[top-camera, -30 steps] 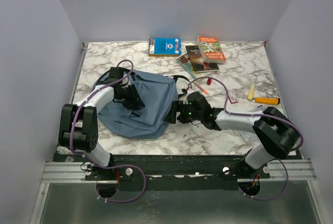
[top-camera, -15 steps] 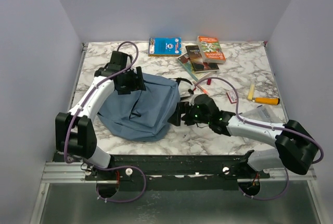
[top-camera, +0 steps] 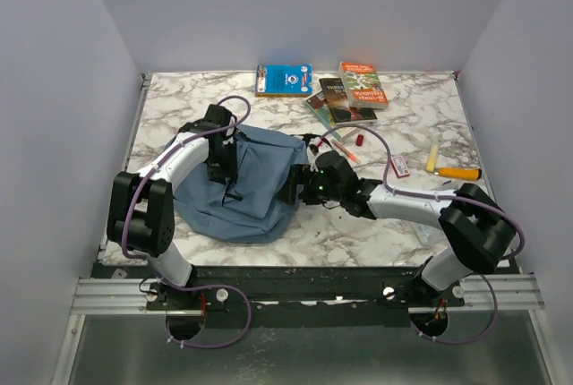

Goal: Pack the student bag
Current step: Unzip the student bag at the center of the board.

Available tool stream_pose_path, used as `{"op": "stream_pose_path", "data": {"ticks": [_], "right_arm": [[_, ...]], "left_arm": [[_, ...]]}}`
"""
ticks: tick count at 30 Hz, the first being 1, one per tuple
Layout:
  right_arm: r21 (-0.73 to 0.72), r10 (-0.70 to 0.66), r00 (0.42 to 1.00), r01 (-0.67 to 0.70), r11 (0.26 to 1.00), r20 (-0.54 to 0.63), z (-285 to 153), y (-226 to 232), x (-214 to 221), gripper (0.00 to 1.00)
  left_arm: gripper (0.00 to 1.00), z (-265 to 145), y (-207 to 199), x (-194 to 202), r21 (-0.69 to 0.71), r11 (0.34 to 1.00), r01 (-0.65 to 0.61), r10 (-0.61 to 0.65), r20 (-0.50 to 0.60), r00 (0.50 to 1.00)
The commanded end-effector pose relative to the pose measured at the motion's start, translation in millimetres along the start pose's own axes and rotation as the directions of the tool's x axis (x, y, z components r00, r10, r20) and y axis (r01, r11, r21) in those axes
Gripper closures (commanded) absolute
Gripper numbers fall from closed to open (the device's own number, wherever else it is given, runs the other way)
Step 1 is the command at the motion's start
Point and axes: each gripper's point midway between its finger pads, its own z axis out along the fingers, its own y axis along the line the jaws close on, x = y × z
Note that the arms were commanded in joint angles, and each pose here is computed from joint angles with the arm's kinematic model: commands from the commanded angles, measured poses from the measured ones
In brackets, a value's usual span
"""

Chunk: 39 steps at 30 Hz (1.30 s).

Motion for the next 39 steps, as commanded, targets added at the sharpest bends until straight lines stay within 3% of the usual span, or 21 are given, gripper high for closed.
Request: {"op": "stream_pose_path", "data": {"ticks": [1, 7, 12, 19, 23, 26, 29, 32, 36, 39], "right_arm": [[0.03, 0.028, 0.998, -0.029, 0.999, 0.048, 13, -3, -11, 0.1], [0.152, 0.053, 0.993, -0.07, 0.986, 0.11, 4, -37, -5, 0.31], [0.201, -0.009, 0.997, -0.008, 0.98, 0.082, -9, -54, 8, 0.43], [0.171, -0.319, 0.945, 0.302, 0.938, 0.077, -37, -24, -31, 0.4], [0.232, -0.44, 0.884, 0.401, 0.886, 0.155, -55, -10, -72, 0.28], [0.086, -0.507, 0.837, 0.5, 0.861, 0.206, -52, 29, -84, 0.24], [-0.146, -0.558, 0.794, 0.598, 0.788, 0.239, -41, 74, -73, 0.25], [-0.26, -0.597, 0.739, 0.671, 0.695, 0.313, -32, 97, -64, 0.29], [-0.315, -0.661, 0.655, 0.756, 0.574, 0.366, -15, 116, -49, 0.33], [-0.286, -0.753, 0.543, 0.838, 0.464, 0.37, 3, 119, -30, 0.36]], "left_arm": [[0.74, -12, 7, -5, -0.042, 0.999, -0.025, 0.027, 0.052, 0.998], [1.0, -19, -8, -3, -0.021, 0.996, -0.085, 0.087, 0.074, 0.993], [1.0, -26, -36, 4, 0.071, 0.986, -0.154, 0.146, 0.1, 0.984], [1.0, -40, -55, 4, 0.169, 0.968, -0.184, 0.16, 0.148, 0.976], [1.0, -46, -58, 2, 0.183, 0.964, -0.191, 0.162, 0.163, 0.973], [1.0, -49, -58, 2, 0.185, 0.963, -0.195, 0.163, 0.174, 0.971], [1.0, -57, -62, 1, 0.205, 0.958, -0.2, 0.161, 0.191, 0.968], [1.0, -60, -63, 0, 0.211, 0.956, -0.202, 0.16, 0.201, 0.966], [1.0, -63, -66, 1, 0.229, 0.952, -0.203, 0.157, 0.204, 0.966], [1.0, -67, -66, 0, 0.23, 0.951, -0.207, 0.158, 0.215, 0.964]]}}
